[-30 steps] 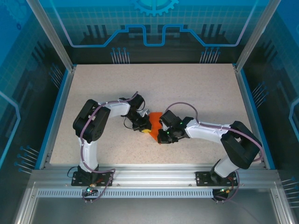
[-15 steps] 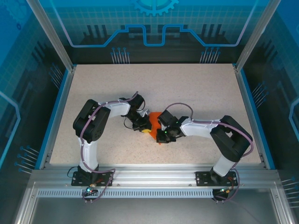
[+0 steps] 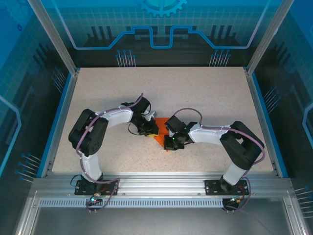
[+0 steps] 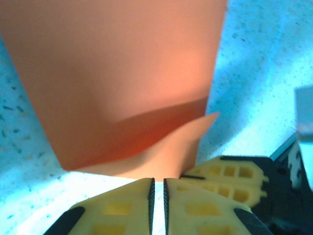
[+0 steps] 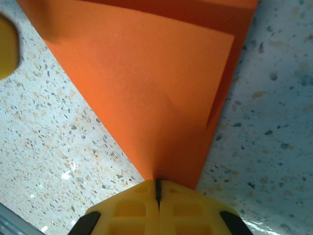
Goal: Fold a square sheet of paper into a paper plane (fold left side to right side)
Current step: Third fold the triangle at the center of the table.
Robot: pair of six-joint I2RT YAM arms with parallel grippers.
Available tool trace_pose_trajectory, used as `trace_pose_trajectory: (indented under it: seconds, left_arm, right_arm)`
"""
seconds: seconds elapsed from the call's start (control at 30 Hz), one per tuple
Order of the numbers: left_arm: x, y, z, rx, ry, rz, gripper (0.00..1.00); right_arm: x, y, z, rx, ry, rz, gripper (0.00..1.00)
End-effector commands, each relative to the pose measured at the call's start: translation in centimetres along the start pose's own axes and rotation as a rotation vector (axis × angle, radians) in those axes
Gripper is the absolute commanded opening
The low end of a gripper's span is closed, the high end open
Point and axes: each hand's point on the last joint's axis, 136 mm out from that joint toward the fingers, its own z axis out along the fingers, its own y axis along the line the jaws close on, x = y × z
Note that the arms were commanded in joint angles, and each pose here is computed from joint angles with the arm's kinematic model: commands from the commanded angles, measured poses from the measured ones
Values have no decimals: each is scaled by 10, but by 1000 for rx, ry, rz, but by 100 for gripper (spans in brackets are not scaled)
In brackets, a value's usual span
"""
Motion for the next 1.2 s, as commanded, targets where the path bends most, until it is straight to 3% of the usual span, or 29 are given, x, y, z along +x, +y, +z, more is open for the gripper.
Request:
trace_pose_trajectory:
  seconds: [0.0,0.3,0.63,1.17]
  left_arm:
    - [15,-9,-2,69,15,62,12]
    - [28,-26,22,119,86,121,8]
    - [21,-13,39,65,90,133,6]
    - [16,26,36,-132,61,147,5]
  right_arm:
    - [25,-38,9,142,98,47,0]
    - [24,-36,11,141,106,43,0]
    - [24,-35,10,140,104,40,0]
    - [27,-40,8,165,111,38,0]
